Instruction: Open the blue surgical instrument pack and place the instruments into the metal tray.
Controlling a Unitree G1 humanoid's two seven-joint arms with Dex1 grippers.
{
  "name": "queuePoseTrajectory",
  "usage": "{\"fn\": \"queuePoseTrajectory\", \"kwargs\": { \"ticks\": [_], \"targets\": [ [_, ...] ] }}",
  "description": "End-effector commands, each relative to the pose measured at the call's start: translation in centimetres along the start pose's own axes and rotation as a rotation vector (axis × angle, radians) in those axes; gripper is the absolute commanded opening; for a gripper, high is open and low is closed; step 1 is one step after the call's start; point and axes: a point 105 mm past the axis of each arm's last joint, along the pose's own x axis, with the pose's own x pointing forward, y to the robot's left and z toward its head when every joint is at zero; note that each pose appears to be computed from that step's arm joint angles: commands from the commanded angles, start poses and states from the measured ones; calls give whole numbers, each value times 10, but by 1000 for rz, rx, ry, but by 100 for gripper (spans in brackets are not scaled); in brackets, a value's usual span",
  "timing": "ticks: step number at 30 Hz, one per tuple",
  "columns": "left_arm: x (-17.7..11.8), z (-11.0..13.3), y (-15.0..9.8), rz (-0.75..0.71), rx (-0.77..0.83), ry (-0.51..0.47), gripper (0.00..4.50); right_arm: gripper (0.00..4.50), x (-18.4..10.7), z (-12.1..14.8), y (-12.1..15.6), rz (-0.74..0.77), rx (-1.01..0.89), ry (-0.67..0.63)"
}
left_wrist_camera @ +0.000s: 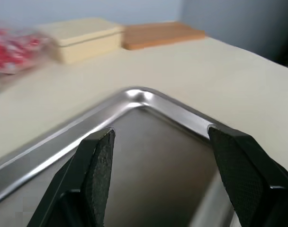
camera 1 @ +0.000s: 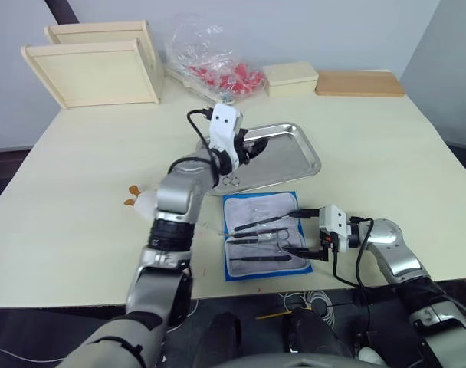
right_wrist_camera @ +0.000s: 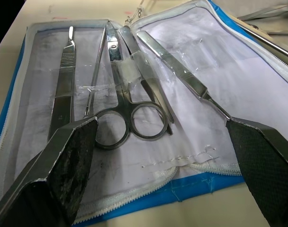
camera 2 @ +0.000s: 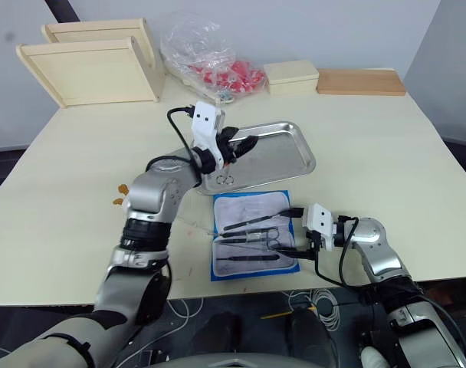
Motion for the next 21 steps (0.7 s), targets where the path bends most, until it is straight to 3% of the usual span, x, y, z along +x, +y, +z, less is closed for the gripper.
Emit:
{"fn": "queuePoseTrajectory", "kwargs": {
  "ticks": [1, 13, 17, 19, 21],
  "targets": [
    [-13, 14, -7, -117, 90, -47, 330, 450, -4, -42, 23, 45, 103, 157],
    [-84, 1, -8, -515, 220, 44, 330, 450, -11, -45, 22, 43, 108, 172],
    [-105, -8, -9, -609, 242, 131, 330, 450, -11, -45, 22, 41, 109, 172],
    [-112, -13, -6, -621, 251, 169, 413, 450, -11, -45, 23, 40, 111, 170],
    [-119, -16, -5, -637, 268, 189, 435, 450, -10, -45, 23, 41, 112, 168]
  ]
}}
